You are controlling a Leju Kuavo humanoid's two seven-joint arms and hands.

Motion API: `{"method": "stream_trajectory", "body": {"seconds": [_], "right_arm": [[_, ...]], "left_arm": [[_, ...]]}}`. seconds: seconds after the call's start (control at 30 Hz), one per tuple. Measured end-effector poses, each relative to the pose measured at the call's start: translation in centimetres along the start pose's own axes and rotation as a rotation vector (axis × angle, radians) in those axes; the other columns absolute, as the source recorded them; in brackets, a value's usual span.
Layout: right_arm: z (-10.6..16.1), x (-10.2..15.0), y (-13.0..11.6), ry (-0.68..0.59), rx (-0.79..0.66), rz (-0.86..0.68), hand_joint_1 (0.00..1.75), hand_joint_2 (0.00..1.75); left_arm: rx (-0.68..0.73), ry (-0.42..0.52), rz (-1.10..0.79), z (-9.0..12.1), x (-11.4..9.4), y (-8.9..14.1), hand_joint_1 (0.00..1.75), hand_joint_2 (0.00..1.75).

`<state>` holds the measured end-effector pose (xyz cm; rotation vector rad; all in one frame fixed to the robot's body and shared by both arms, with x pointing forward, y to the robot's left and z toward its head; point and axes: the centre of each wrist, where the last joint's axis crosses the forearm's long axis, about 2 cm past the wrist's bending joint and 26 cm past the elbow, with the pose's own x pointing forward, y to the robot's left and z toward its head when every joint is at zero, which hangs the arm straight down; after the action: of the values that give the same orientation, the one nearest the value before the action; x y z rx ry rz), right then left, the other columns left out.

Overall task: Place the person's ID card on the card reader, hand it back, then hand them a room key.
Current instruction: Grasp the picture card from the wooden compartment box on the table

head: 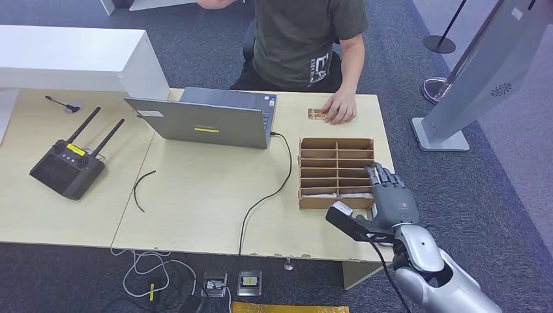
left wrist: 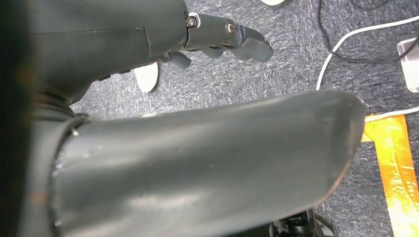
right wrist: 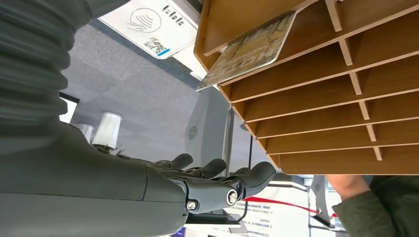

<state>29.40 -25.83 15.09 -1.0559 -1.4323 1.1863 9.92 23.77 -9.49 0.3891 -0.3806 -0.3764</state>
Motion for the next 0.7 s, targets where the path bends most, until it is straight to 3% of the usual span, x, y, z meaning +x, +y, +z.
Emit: {"method": "stream_trajectory", "body": {"seconds": [0.7], "right_arm": [[-1.7, 0.7, 0.9, -0.051, 0.024, 0.03, 0.0, 1.75]], "left_arm": [[-0.003, 0.026, 0.038, 0.2, -0.3, -0.2, 0.0, 0.0]]}}
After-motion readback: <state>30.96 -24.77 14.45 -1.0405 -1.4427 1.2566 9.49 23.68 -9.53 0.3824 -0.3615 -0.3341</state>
